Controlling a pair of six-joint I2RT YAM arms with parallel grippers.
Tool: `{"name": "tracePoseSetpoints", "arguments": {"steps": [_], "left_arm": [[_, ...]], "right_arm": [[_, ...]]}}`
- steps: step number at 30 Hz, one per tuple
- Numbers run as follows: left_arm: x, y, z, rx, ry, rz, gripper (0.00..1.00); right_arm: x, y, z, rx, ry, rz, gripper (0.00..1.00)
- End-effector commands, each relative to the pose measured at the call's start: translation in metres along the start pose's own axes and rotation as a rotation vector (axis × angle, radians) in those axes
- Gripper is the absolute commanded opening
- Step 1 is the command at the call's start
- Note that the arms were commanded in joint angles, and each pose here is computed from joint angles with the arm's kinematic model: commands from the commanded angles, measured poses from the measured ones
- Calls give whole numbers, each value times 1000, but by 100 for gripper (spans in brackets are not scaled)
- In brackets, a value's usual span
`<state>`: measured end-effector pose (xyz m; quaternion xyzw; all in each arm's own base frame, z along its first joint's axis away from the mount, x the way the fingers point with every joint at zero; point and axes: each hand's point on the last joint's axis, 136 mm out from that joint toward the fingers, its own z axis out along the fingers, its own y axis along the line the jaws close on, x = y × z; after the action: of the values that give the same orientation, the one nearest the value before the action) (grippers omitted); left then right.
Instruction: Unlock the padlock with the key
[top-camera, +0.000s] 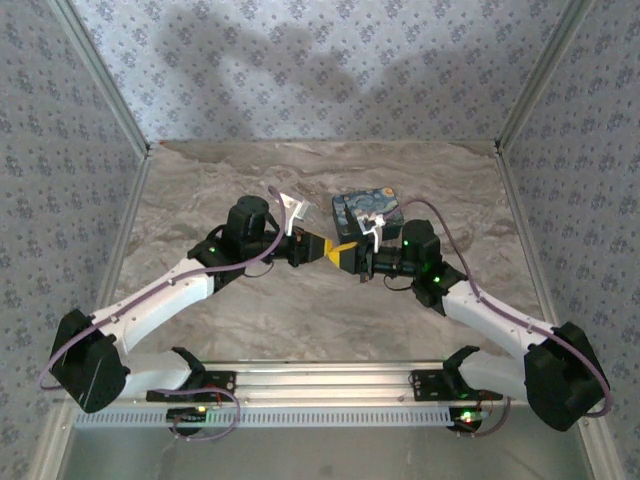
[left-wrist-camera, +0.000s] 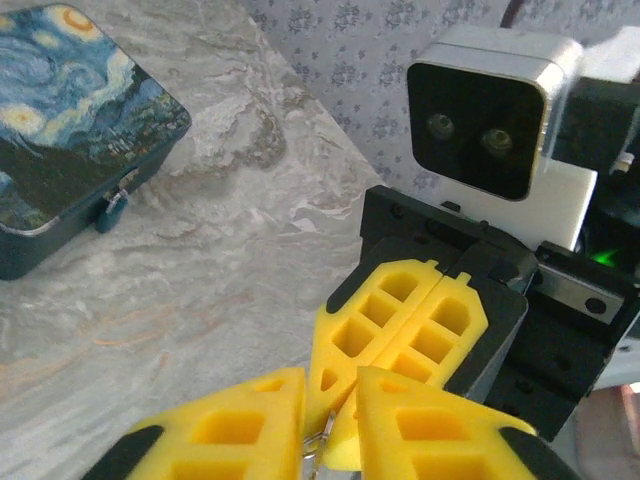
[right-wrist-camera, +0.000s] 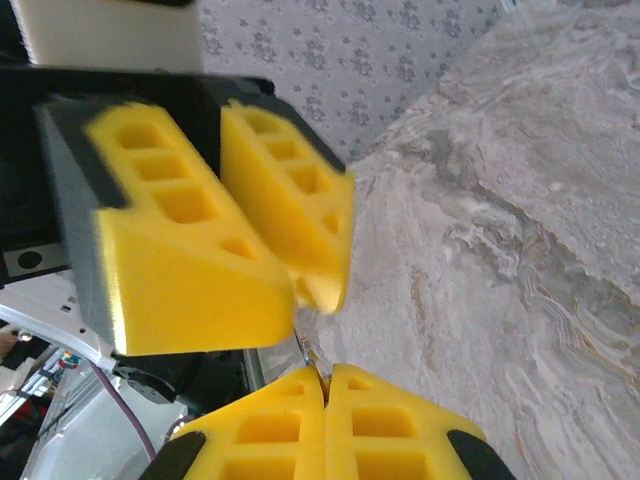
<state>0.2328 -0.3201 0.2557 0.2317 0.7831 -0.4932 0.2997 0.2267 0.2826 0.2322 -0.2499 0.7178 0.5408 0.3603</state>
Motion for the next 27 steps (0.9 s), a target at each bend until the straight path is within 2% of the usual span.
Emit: {"name": "tracePoseSetpoints", "arguments": {"steps": [1, 7, 11, 15, 20, 27], "left_arm": [[-22, -10, -13, -14, -70, 40, 35], [-28, 11, -17, -139, -91, 32, 57], [-27, 32, -9, -231, -54, 32, 65], [-32, 51, 10, -289, -18, 25, 66], [-39, 69, 48, -287, 51, 7, 66], [-34, 98, 101, -325, 188, -14, 64]], "right_arm": [[-5, -3, -8, 53, -14, -16, 0], [-3, -30, -34, 209, -33, 23, 0], [5, -54, -58, 379, -28, 62, 0], [12, -79, -90, 572, -49, 129, 0], [28, -102, -129, 820, -41, 189, 0], [47, -114, -158, 968, -43, 264, 0]]}}
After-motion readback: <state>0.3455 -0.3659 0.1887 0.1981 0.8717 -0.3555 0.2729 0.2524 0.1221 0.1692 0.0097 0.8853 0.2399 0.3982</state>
